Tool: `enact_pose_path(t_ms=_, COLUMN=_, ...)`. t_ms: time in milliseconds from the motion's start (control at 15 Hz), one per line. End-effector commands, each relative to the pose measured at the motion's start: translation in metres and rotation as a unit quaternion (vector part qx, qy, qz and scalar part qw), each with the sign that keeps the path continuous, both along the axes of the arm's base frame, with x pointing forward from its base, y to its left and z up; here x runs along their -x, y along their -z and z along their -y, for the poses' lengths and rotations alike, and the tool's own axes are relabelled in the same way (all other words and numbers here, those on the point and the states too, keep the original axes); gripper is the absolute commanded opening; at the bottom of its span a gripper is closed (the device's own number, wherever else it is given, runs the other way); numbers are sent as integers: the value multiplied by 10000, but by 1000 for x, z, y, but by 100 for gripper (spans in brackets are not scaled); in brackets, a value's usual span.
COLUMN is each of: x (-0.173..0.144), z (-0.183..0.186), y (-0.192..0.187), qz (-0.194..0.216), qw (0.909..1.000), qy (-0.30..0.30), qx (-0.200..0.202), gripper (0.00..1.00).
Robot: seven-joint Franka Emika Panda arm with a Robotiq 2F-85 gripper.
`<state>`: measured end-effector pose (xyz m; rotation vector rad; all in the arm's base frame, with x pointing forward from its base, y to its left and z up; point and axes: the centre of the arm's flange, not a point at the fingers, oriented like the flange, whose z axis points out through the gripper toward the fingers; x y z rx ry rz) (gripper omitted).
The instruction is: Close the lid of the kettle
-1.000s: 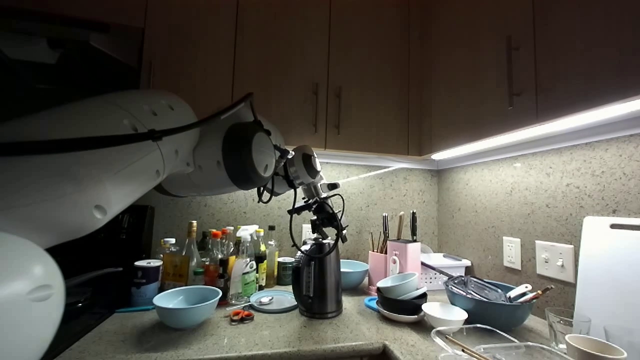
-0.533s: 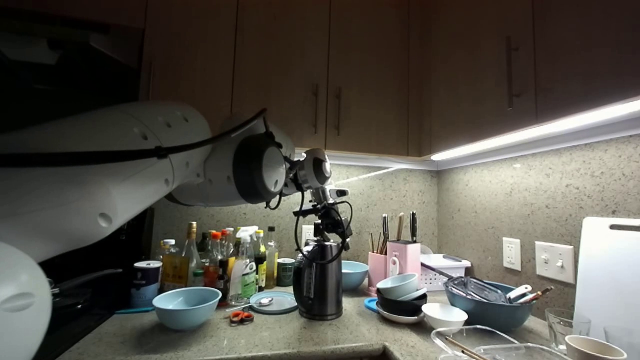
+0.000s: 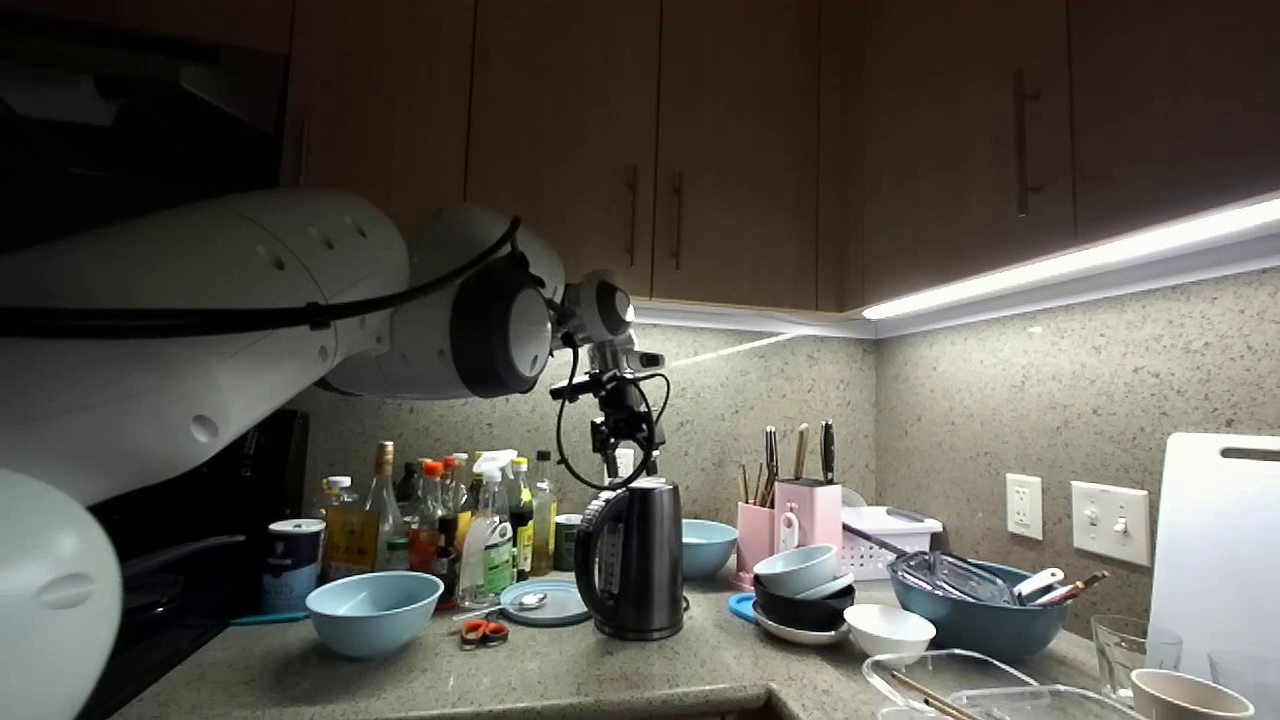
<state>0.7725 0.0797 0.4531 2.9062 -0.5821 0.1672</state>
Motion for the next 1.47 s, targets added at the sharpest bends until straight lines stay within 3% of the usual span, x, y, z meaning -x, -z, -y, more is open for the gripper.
enact_pose_path(t_ms=0, x=34, z=-25, y=-41, qz=-26, qw=9998, qy=-148, qx=-137, gripper=100)
enact_pose_path(t_ms=333, x=74, z=-34, y=-79, qz=62, qw=9993, qy=-242, qx=-279, gripper=100)
enact_pose_path(t_ms=600, x=118, z=-29, y=-103, qz=-101, qw=9983, qy=-324, qx=-476, gripper=100)
enact_pose_path(t_ms=1133, x=155, z=-32, y=-157, qz=99, qw=9964, qy=-245, qx=-807, gripper=100)
enact_pose_path(t_ms=1200, x=89, z=-49, y=-179, qz=209, qw=9970, qy=-363, qx=-656, gripper=100)
enact_pose_path(t_ms=1400, x=97, z=-46, y=-189, qz=203, qw=9971, qy=-348, qx=-651, gripper=100)
